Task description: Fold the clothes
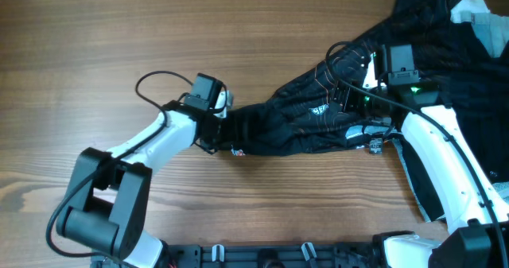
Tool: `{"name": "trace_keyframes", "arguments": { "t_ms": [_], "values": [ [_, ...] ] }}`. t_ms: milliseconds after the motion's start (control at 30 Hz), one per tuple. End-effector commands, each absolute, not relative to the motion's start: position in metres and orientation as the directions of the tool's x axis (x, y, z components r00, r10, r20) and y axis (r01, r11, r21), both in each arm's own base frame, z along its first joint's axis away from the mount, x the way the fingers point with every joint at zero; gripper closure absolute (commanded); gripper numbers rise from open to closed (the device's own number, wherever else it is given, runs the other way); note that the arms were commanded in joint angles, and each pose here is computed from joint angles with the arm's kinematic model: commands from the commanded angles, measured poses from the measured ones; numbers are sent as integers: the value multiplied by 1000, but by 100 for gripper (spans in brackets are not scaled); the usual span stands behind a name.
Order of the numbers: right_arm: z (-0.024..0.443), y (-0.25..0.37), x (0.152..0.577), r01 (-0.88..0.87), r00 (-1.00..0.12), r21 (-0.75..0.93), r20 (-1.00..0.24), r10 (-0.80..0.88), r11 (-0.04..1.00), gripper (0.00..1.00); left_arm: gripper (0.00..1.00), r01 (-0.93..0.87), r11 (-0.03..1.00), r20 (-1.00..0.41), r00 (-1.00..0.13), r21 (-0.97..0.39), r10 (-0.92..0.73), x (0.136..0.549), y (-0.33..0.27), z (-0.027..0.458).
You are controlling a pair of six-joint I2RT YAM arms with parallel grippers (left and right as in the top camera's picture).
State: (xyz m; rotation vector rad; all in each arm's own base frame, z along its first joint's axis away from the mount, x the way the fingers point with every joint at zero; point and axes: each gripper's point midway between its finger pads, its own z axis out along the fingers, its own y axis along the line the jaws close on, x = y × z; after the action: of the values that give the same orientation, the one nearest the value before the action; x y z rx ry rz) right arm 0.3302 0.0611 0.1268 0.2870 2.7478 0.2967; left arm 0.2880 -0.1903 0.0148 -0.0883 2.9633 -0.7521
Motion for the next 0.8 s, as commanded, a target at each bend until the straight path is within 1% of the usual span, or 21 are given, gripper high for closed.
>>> {"name": "trace_keyframes", "arguments": {
  "t_ms": [0, 67, 100, 133, 167, 200, 267, 300, 333, 367, 400, 467, 533, 567, 633, 667, 700, 733, 767],
  "values": [
    [131, 55, 330, 160, -909, 216, -349, 229, 963, 0, 96, -8, 895, -54, -998, -447, -36, 278, -198, -7],
    [129, 47, 326, 179, -911, 174, -343, 230, 968, 0, 96, -48, 929, -89, -992, -367, -87, 291, -175, -7],
    [127, 40, 322, 198, -913, 132, -337, 231, 971, 0, 96, -127, 960, -147, -975, -248, -167, 313, -133, 2],
    [125, 31, 317, 216, -915, 84, -330, 232, 973, 0, 96, -238, 960, -234, -934, -150, -268, 343, -83, 26],
    [124, 30, 316, 218, -917, 78, -326, 231, 973, 0, 96, -317, 940, -307, -889, -127, -341, 366, -50, 49],
    [124, 30, 315, 218, -918, 77, -324, 231, 973, 0, 96, -396, 909, -380, -827, -131, -415, 388, -14, 75],
    [124, 30, 315, 218, -918, 77, -321, 231, 973, 0, 96, -509, 840, -491, -692, -189, -530, 423, 48, 121],
    [124, 30, 315, 218, -918, 77, -321, 231, 973, 0, 94, -538, 812, -530, -631, -228, -567, 434, 73, 137],
    [124, 30, 315, 218, -918, 77, -321, 231, 973, 0, 52, -528, 798, -525, -609, -292, -595, 439, 81, 147],
    [124, 30, 315, 218, -918, 77, -321, 231, 973, 0, 16, -493, 785, -470, -629, -374, -619, 438, 74, 146],
    [124, 30, 315, 218, -919, 77, -321, 231, 973, 0, 0, -480, 775, -415, -659, -410, -628, 431, 65, 143],
    [124, 30, 315, 218, -919, 77, -321, 231, 973, 0, 0, -480, 764, -271, -739, -431, -617, 406, 36, 128],
    [124, 30, 314, 217, -919, 76, -319, 230, 973, 0, 0, -469, 791, -165, -811, -392, -562, 380, 0, 106],
    [123, 30, 314, 218, -920, 75, -317, 230, 973, 0, 0, -449, 808, -140, -836, -381, -530, 372, -15, 97],
    [123, 30, 313, 218, -922, 74, -313, 230, 973, 0, 7, -401, 842, -108, -879, -360, -465, 356, -44, 76],
    [123, 30, 312, 218, -922, 74, -312, 230, 973, 0, 18, -367, 863, -104, -900, -347, -424, 348, -59, 63],
    [123, 30, 312, 218, -922, 73, -311, 230, 973, 0, 24, -343, 876, -103, -912, -339, -396, 342, -69, 55],
    [123, 30, 312, 217, -922, 73, -311, 229, 973, 0, 26, -316, 898, -107, -926, -307, -362, 333, -79, 43],
    [123, 30, 312, 217, -923, 73, -310, 229, 974, 0, 26, -320, 907, -119, -924, -272, -362, 330, -78, 37]
  ]
}}
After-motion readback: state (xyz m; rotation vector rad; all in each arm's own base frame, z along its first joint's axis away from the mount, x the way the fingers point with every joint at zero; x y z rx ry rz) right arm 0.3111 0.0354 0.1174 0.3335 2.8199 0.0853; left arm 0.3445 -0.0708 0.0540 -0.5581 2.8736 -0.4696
